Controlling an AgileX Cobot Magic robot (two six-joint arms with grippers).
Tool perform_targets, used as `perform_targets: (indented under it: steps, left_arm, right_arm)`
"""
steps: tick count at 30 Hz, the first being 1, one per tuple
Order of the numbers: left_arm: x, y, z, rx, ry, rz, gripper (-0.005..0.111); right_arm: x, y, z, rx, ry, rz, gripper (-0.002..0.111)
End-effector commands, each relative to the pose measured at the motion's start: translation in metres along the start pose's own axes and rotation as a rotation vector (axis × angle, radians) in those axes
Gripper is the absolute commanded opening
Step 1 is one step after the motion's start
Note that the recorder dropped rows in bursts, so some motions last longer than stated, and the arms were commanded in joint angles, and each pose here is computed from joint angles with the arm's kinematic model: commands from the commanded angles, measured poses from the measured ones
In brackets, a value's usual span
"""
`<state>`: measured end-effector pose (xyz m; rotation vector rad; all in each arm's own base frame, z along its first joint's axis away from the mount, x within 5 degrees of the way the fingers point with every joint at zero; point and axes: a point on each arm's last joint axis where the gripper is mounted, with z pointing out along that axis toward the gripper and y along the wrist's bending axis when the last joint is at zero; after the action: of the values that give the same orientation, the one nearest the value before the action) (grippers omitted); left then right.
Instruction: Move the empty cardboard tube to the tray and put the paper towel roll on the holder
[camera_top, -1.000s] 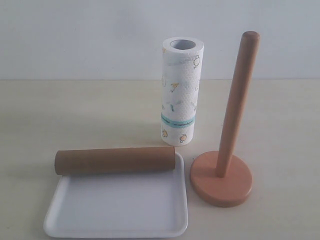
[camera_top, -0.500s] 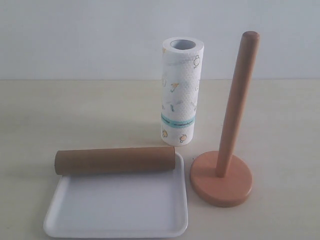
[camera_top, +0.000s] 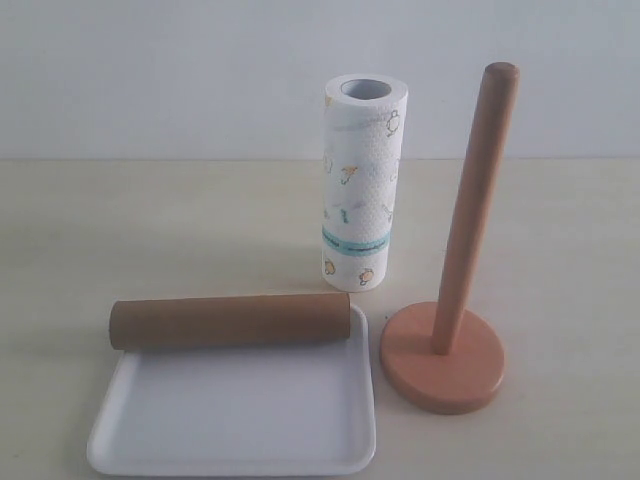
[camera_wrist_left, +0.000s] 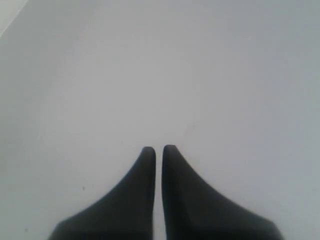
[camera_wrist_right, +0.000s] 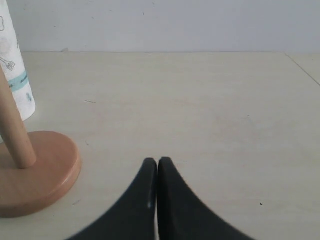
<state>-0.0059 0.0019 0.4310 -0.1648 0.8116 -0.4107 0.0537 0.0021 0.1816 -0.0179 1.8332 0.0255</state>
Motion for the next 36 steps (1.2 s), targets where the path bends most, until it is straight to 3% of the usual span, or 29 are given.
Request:
perform_targets:
  steps: [1, 3, 9, 13, 19, 24, 30, 36]
  left_arm:
    - [0.028, 0.009, 0.045, -0.058, 0.218, 0.08, 0.004]
    - [0.046, 0.016, 0.065, -0.086, 0.321, 0.131, 0.004]
    - [0.114, 0.043, 0.106, -0.166, 0.552, 0.131, 0.004]
    - [0.169, 0.056, 0.12, -0.13, 0.734, 0.231, 0.004]
    - [0.235, 0.043, 0.124, 0.047, 0.87, 0.268, 0.004]
    - [0.266, 0.028, 0.117, 0.235, 0.791, 0.187, 0.004]
    - [0.319, 0.013, 0.099, 0.567, 0.884, 0.06, 0.004]
    - [0.371, 0.025, 0.091, 0.574, 1.005, 0.003, 0.004]
  right_arm:
    - [-0.001, 0.0, 0.0, 0.004, -0.009, -0.008, 0.0]
    - [-0.001, 0.0, 0.0, 0.004, -0.009, -0.008, 0.0]
    - [-0.001, 0.0, 0.0, 0.004, -0.009, -0.008, 0.0]
    - [-0.001, 0.0, 0.0, 0.004, -0.009, -0.008, 0.0]
    - [-0.001, 0.0, 0.0, 0.004, -0.009, -0.008, 0.0]
    - [-0.001, 0.0, 0.0, 0.004, -0.009, -0.008, 0.0]
    - [-0.002, 0.0, 0.0, 0.004, -0.021, -0.008, 0.0]
    - [-0.002, 0.0, 0.0, 0.004, -0.021, -0.008, 0.0]
